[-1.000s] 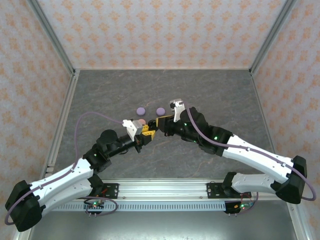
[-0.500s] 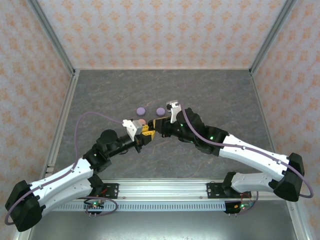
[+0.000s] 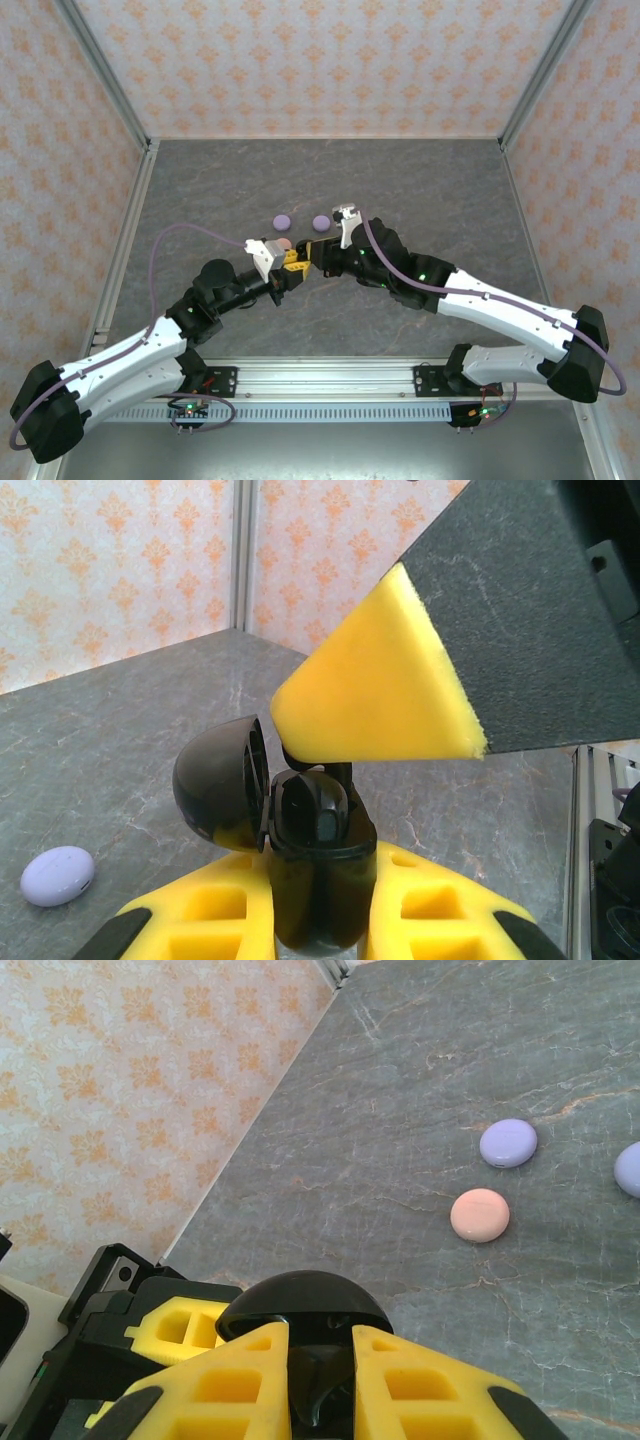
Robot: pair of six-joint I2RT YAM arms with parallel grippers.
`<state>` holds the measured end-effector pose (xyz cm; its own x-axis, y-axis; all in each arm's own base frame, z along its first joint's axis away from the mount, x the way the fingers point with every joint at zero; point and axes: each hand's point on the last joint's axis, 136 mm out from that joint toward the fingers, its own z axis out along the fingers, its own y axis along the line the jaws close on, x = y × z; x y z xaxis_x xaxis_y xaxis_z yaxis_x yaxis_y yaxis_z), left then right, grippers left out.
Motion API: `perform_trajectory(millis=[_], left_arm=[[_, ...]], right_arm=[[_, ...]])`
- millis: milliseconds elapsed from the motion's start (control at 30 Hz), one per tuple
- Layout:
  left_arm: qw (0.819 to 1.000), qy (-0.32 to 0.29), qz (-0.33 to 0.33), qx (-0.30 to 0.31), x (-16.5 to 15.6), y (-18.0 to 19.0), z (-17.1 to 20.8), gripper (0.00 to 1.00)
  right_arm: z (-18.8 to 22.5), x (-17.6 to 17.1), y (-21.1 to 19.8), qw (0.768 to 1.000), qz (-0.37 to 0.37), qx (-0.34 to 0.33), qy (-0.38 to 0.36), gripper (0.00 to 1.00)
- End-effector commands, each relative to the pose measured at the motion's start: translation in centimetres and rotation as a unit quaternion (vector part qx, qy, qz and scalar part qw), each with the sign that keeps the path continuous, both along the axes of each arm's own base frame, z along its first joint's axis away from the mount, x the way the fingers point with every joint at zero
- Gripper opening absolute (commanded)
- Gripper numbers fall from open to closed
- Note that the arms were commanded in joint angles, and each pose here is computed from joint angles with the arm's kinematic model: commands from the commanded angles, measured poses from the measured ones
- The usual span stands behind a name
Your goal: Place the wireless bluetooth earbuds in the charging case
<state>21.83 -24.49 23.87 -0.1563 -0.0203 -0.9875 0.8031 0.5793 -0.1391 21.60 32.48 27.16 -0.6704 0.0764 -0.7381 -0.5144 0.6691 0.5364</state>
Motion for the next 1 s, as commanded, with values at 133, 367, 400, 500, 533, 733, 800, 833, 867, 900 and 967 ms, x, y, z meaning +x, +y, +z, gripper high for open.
perform_trajectory(millis=[133, 367, 400, 500, 533, 733, 800, 833, 867, 900, 967], left_arm=[[0.999, -0.039, -0.003, -0.03, -0.2, -0.1, 3.3, 0.0], [0.999, -0.037, -0.008, -0.034, -0.4, -0.1, 3.2, 0.0], [0.999, -0.037, -0.009, -0.035, -0.4, -0.2, 3.3, 0.0], [0.998, -0.036, -0.014, -0.039, -0.6, -0.2, 3.3, 0.0], [0.998, -0.036, -0.016, -0.04, -0.7, -0.2, 3.3, 0.0], [0.997, -0.041, -0.044, -0.052, -1.6, -0.6, 4.2, 0.0], [0.996, -0.042, -0.057, -0.054, -2.1, -0.8, 4.5, 0.0], [0.996, -0.042, -0.063, -0.056, -2.3, -0.9, 4.5, 0.0], [0.995, -0.042, -0.069, -0.057, -2.4, -1.0, 4.6, 0.0], [0.995, -0.043, -0.073, -0.06, -2.6, -1.0, 4.7, 0.0], [0.994, -0.042, -0.079, -0.065, -2.8, -1.1, 4.9, 0.0]], right_arm=[[-1.1, -0.3, -0.3, 1.0, -0.004, -0.015, 0.013, 0.24], [2.2, -0.7, -0.5, 1.0, 0.016, -0.006, -0.021, 0.43], [2.9, -0.8, -0.7, 0.999, 0.018, -0.006, -0.03, 0.45], [4.9, -0.8, -1.9, 0.998, 0.012, -0.005, -0.06, 0.54], [5.5, -0.8, -2.4, 0.998, 0.013, -0.002, -0.068, 0.61], [5.5, -1.0, -4.5, 0.997, 0.054, 0.029, -0.047, 0.87], [5.0, -1.4, -4.2, 0.995, 0.086, 0.051, -0.025, 0.91], [4.8, -1.7, -3.9, 0.993, 0.097, 0.061, -0.017, 0.93], [4.6, -2.1, -3.5, 0.991, 0.114, 0.07, -0.009, 0.95], [4.6, -2.6, -3.0, 0.987, 0.136, 0.08, -0.004, 0.95], [4.3, -3.3, -2.1, 0.982, 0.163, 0.094, 0.011, 0.95]])
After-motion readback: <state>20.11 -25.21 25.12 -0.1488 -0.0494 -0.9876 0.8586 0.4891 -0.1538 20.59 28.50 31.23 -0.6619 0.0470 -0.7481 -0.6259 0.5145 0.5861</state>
